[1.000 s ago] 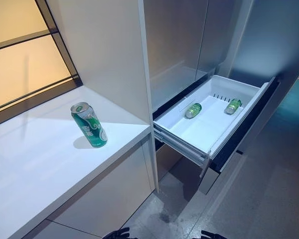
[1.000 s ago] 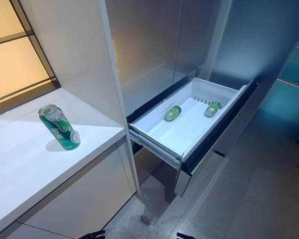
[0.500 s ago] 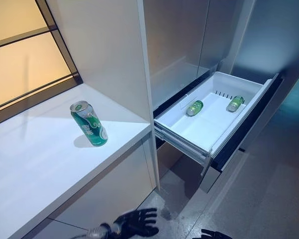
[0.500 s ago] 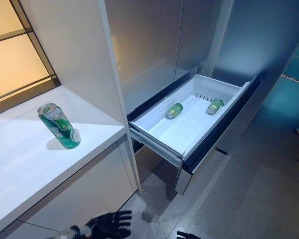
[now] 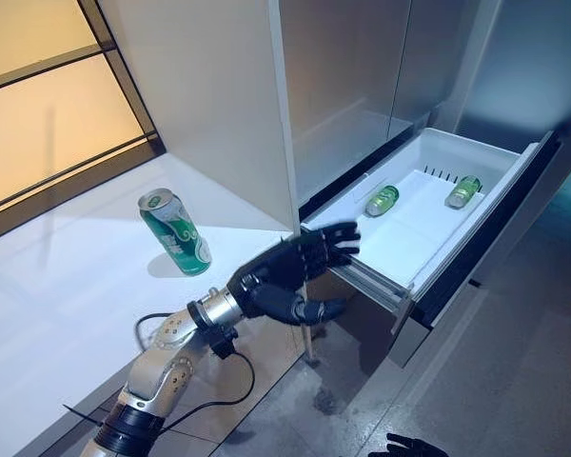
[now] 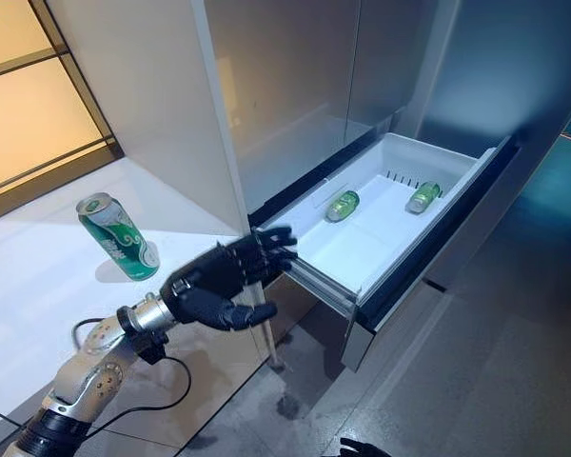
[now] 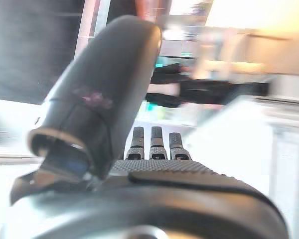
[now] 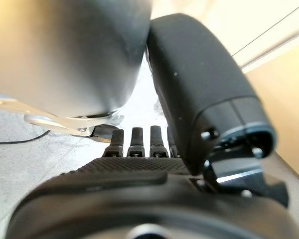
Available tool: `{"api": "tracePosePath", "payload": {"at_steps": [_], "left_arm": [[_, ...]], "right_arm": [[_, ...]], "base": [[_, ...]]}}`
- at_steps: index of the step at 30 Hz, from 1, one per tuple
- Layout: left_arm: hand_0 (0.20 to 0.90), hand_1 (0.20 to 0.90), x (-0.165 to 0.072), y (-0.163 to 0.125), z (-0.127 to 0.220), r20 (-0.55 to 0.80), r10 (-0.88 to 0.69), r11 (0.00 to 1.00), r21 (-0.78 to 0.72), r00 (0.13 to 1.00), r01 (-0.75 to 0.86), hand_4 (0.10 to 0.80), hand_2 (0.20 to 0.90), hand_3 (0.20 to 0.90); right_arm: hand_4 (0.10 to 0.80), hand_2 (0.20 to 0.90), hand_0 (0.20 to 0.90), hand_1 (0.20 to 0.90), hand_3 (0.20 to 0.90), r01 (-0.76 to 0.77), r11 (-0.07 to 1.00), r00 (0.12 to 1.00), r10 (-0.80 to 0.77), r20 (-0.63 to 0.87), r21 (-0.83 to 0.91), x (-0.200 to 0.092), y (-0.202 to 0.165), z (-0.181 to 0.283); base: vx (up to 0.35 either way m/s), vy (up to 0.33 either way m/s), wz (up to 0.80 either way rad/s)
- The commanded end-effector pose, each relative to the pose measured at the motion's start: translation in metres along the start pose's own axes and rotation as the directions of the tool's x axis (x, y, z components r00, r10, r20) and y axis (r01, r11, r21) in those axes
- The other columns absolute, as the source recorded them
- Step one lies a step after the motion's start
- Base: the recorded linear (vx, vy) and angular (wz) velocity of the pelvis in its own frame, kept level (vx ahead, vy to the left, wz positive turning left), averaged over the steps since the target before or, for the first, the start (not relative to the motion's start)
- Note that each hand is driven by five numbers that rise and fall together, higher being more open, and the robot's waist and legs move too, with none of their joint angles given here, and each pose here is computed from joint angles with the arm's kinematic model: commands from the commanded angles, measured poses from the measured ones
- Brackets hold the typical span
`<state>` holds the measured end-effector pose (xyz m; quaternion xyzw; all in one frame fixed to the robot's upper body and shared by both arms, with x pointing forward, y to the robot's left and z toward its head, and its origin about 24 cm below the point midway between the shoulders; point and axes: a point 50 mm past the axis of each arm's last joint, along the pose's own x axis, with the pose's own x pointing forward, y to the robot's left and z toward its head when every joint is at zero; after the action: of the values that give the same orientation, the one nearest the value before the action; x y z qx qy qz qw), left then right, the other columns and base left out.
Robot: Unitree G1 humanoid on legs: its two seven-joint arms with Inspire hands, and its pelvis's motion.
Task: Put drinks into fridge and close the fridge
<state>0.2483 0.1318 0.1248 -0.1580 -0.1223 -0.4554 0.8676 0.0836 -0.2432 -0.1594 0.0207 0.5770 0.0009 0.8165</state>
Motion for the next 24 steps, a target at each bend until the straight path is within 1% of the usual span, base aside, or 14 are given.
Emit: {"api": "tracePosePath", "payload": {"at_steps": [1, 3, 4, 7, 8, 10, 14, 17, 18, 24], "left_arm": [[0.9, 0.9, 0.015, -0.001, 0.069, 0.429, -0.064, 0.995, 0.101, 0.901, 0.023, 0.8, 0.9, 0.9], [0.9, 0.9, 0.014, 0.004, 0.083, 0.527, -0.021, 0.994, 0.102, 0.85, -0.039, 0.8, 0.9, 0.9], [0.9, 0.9, 0.014, 0.006, 0.085, 0.54, -0.016, 0.994, 0.097, 0.841, -0.044, 0.8, 0.9, 0.9], [0.9, 0.9, 0.016, 0.019, 0.104, 0.651, 0.051, 0.996, 0.019, 0.757, -0.083, 0.8, 0.9, 0.9], [0.9, 0.9, 0.016, 0.019, 0.105, 0.654, 0.052, 0.996, 0.019, 0.755, -0.086, 0.8, 0.9, 0.9], [0.9, 0.9, 0.016, 0.03, 0.121, 0.693, 0.091, 0.987, 0.031, 0.715, -0.156, 0.8, 0.9, 0.9], [0.9, 0.9, 0.012, 0.038, 0.146, 0.734, 0.16, 0.944, 0.081, 0.66, -0.319, 0.8, 0.9, 0.9], [0.9, 0.9, 0.005, 0.042, 0.167, 0.759, 0.206, 0.873, 0.143, 0.618, -0.467, 0.8, 0.9, 0.9], [0.9, 0.9, 0.001, 0.043, 0.174, 0.769, 0.216, 0.825, 0.186, 0.602, -0.534, 0.8, 0.9, 0.9], [0.9, 0.9, -0.014, 0.05, 0.191, 0.765, 0.304, 0.647, 0.272, 0.568, -0.713, 0.8, 0.9, 0.9]], "right_arm": [[0.8, 0.9, 0.9, 0.9, 0.9, -0.028, 0.997, 0.999, 0.025, -0.048, -0.067, 0.001, 0.008, -0.008], [0.8, 0.9, 0.9, 0.9, 0.9, -0.036, 0.995, 0.998, 0.031, -0.057, -0.092, 0.002, 0.01, -0.009], [0.8, 0.9, 0.9, 0.9, 0.9, -0.039, 0.995, 0.998, 0.033, -0.058, -0.097, 0.002, 0.01, -0.009], [0.8, 0.9, 0.9, 0.9, 0.9, -0.053, 0.99, 0.997, 0.045, -0.065, -0.131, 0.003, 0.013, -0.007], [0.8, 0.9, 0.9, 0.9, 0.9, -0.054, 0.99, 0.997, 0.046, -0.065, -0.132, 0.003, 0.013, -0.007], [0.8, 0.9, 0.9, 0.9, 0.9, -0.051, 0.988, 0.997, 0.041, -0.069, -0.147, 0.003, 0.012, -0.004], [0.8, 0.9, 0.9, 0.9, 0.9, -0.047, 0.987, 0.996, 0.034, -0.082, -0.156, 0.003, 0.011, -0.006], [0.8, 0.9, 0.9, 0.9, 0.9, -0.043, 0.986, 0.995, 0.028, -0.095, -0.16, 0.002, 0.009, -0.01], [0.8, 0.9, 0.9, 0.9, 0.9, -0.041, 0.986, 0.995, 0.025, -0.1, -0.161, 0.001, 0.008, -0.012], [0.8, 0.9, 0.9, 0.9, 0.9, -0.039, 0.986, 0.994, 0.022, -0.105, -0.161, 0.001, 0.007, -0.012]], "base": [[0.034, -0.006, -0.01], [0.008, 0.001, -0.02], [0.015, 0.0, -0.04], [0.0, 0.0, 0.0], [0.0, 0.0, 0.0], [0.0, 0.0, 0.0], [0.016, 0.006, -0.05], [0.015, 0.005, -0.1], [0.011, 0.003, -0.09], [0.001, 0.0, -0.02]]}}
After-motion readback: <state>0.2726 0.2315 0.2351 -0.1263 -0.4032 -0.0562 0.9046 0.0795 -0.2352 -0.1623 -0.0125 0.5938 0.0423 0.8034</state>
